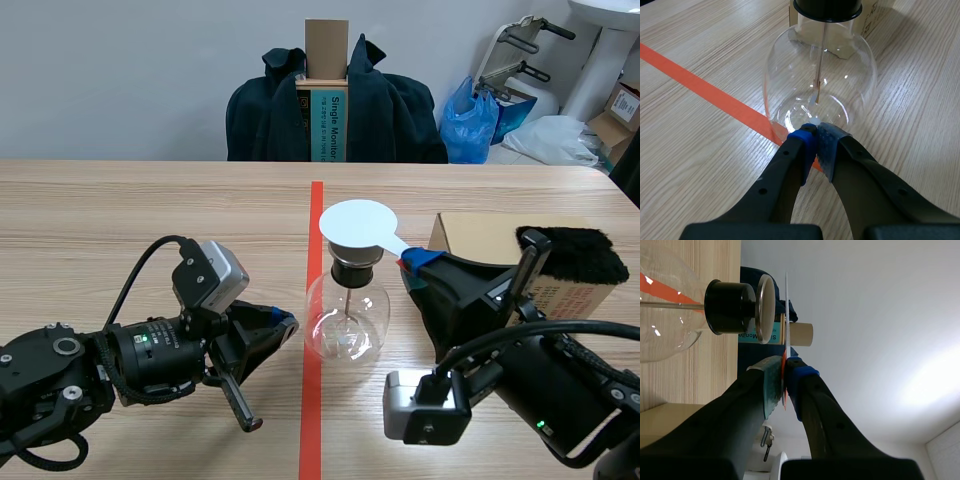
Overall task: Do the electroscope experiment.
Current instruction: 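Move the plate toward and away from the electroscope, then put the plate down on the right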
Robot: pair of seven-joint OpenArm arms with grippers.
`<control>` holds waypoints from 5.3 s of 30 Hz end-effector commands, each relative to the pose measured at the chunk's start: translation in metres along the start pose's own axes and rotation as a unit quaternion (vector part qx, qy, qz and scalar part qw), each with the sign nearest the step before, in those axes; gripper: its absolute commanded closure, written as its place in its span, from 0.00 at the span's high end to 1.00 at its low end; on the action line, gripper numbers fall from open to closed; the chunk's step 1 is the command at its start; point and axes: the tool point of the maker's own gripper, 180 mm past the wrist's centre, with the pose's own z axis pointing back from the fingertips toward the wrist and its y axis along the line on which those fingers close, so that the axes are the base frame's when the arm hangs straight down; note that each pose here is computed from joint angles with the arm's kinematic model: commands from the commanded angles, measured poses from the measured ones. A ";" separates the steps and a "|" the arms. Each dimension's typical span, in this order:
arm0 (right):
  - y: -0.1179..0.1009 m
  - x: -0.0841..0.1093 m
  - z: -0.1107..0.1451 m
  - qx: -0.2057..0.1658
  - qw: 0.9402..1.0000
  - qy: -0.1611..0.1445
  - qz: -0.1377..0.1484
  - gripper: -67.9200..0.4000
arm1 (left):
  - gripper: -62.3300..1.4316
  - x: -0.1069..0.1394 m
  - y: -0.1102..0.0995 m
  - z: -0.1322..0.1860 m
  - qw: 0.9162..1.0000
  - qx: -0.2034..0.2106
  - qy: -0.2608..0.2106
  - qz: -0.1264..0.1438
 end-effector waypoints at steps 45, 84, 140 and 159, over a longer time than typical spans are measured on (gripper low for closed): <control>-0.009 -0.039 0.003 -0.013 0.995 0.100 0.010 0.02 | 0.05 0.014 0.003 -0.003 1.000 0.003 -0.023 -0.001; -0.008 -0.005 -0.001 -0.012 1.000 0.003 0.011 0.02 | 0.05 0.014 0.003 -0.003 1.000 0.002 -0.023 -0.001; 0.044 -0.105 0.037 0.054 0.962 0.265 -0.047 0.02 | 0.05 0.061 -0.028 0.062 0.997 -0.022 -0.060 -0.041; 0.039 -0.111 0.037 0.033 0.958 0.277 -0.074 0.68 | 1.00 0.119 -0.059 0.124 0.994 -0.001 -0.102 -0.048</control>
